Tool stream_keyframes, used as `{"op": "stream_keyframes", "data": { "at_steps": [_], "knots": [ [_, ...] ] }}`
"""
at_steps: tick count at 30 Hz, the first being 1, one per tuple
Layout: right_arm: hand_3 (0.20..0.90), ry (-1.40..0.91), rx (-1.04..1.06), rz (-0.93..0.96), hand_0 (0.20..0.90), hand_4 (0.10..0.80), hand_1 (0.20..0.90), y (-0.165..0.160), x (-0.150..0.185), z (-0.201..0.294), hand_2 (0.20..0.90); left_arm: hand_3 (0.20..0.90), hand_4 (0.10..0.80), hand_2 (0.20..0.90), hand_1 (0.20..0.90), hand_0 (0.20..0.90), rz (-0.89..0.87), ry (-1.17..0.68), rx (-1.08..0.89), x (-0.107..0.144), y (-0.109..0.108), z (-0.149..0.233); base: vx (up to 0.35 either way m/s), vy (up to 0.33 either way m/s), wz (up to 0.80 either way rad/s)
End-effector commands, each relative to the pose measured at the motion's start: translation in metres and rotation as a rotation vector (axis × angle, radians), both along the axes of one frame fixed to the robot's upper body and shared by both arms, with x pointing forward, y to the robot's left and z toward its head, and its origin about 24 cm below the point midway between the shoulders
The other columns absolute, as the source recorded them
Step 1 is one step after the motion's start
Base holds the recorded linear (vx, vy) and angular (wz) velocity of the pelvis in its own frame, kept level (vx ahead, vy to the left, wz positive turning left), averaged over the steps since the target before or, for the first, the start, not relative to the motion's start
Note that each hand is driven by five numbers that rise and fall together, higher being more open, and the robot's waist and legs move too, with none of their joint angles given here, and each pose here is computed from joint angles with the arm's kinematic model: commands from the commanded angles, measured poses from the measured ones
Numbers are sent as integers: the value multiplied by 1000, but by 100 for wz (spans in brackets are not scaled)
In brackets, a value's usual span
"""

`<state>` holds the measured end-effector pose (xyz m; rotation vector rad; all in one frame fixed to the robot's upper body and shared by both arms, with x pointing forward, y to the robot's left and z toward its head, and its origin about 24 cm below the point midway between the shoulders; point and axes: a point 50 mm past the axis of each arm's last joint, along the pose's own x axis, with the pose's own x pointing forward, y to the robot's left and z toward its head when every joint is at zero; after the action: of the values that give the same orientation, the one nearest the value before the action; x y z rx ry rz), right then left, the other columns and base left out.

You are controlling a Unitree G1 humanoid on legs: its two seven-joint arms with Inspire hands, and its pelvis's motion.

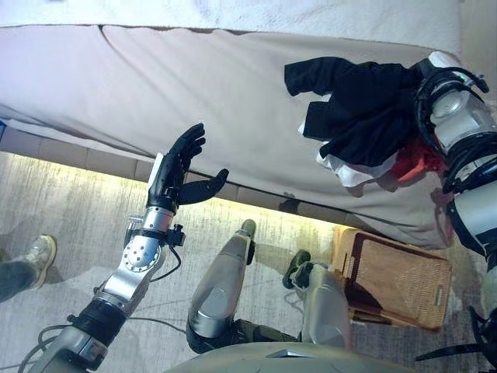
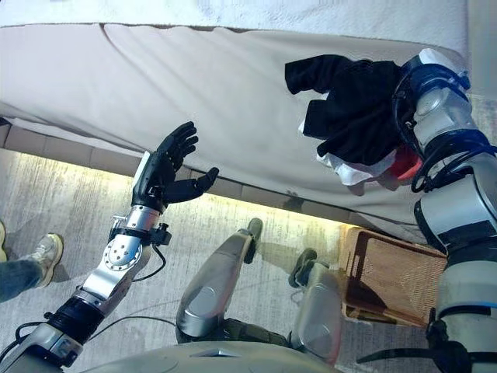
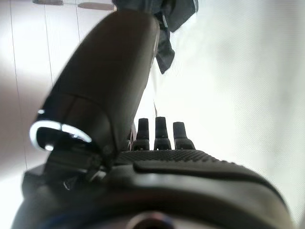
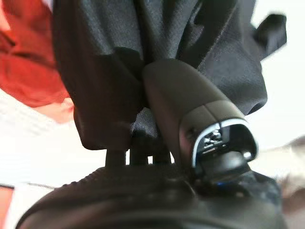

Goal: Pick up the clothes from the bed and place them into the basket

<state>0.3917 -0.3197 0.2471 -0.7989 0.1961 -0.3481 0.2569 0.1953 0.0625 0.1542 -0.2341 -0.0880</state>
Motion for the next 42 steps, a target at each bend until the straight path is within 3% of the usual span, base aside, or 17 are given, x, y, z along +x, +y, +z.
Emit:
{"op": "stream_keyframes", "data": {
  "at_steps": [1, 3, 8, 19, 23, 33, 42],
  "knots": [
    [200, -304, 398, 95, 300, 100, 300, -10, -11, 37, 300, 900, 800, 900, 900, 900, -16, -69, -8, -1, 1, 10, 95, -39, -16],
    [200, -380, 460, 118, 300, 100, 300, -17, -15, 34, 300, 900, 800, 900, 900, 900, -11, 21, -13, 2, 2, -4, 88, -46, -14],
    [200, -490, 391, 88, 300, 100, 300, -36, -31, 59, 300, 900, 800, 900, 900, 900, 54, 232, -33, -11, 9, -51, 76, -31, -7],
    [200, -737, 15, -97, 300, 100, 300, -67, -91, 154, 300, 900, 800, 900, 900, 900, 128, 372, 10, -19, 17, -89, -2, -60, -14],
    [200, -788, -9, -162, 300, 100, 300, -77, -112, 167, 300, 900, 800, 900, 900, 900, 99, 393, 27, -17, 17, -93, -22, -62, -29],
    [200, -727, -31, -218, 300, 100, 300, -94, -122, 131, 300, 900, 800, 900, 900, 900, 165, 434, 50, -14, 22, -104, -24, -10, -33],
    [200, -606, 86, -267, 300, 100, 300, -115, -131, 43, 300, 900, 800, 900, 900, 900, 192, 451, 92, -9, 24, -108, -17, 10, -29]
  ]
}}
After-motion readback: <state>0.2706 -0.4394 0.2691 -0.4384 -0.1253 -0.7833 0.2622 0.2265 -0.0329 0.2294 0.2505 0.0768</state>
